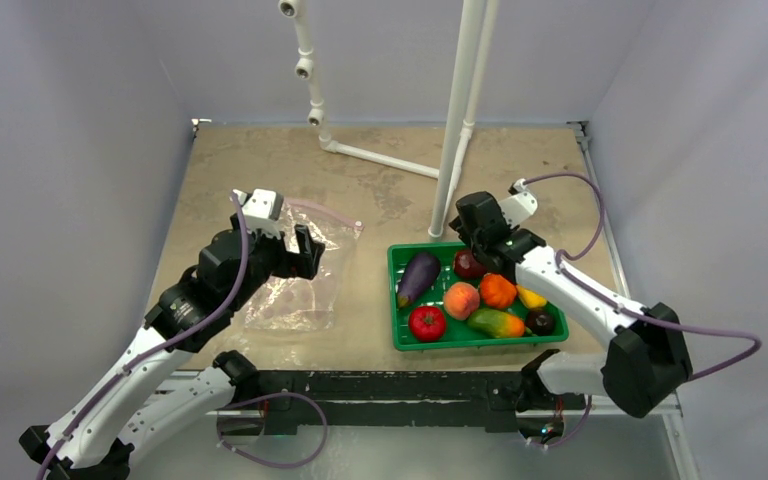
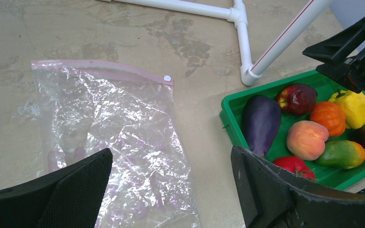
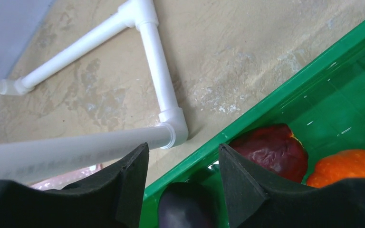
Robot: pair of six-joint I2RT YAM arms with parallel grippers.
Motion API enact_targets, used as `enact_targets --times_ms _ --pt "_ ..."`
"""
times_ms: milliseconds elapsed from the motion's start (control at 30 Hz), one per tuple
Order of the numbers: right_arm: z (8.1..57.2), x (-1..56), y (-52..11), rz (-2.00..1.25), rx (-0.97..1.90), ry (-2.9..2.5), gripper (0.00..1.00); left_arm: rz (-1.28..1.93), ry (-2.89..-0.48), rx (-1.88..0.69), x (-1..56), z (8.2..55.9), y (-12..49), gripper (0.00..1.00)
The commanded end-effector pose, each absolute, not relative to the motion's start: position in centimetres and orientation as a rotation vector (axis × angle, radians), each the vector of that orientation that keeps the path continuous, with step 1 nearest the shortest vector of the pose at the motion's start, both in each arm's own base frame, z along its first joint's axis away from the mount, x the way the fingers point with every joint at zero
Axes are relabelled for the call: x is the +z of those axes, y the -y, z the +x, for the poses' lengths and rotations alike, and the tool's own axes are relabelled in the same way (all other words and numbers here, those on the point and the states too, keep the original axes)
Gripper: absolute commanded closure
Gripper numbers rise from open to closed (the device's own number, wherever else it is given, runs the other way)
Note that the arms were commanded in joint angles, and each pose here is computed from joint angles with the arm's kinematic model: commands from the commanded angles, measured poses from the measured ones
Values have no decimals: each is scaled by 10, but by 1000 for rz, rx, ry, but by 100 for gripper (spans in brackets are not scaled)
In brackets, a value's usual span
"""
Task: Place the food in the zip-top bag and seal the zipper
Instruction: Adjust the bin at the center of the board.
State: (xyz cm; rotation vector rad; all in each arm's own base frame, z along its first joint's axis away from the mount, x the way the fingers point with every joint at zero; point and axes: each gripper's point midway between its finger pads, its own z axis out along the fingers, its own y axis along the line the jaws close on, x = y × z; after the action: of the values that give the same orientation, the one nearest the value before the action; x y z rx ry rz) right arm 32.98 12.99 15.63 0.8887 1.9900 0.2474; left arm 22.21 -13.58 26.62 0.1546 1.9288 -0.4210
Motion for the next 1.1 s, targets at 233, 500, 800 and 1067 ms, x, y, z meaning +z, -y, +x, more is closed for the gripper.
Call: enact_targets --times_ms 233,500,800,1067 --pt "353 132 -106 1049 232 -1966 45 163 -1912 -462 271 220 141 6" --pt "355 110 -91 1098 235 -1980 44 179 -1915 -476 270 219 144 6" --pt "352 89 -81 1149 235 -2002 45 187 -1909 -487 271 217 145 6" --pt "351 86 -72 1183 216 -1999 46 195 -1908 -495 272 216 146 6"
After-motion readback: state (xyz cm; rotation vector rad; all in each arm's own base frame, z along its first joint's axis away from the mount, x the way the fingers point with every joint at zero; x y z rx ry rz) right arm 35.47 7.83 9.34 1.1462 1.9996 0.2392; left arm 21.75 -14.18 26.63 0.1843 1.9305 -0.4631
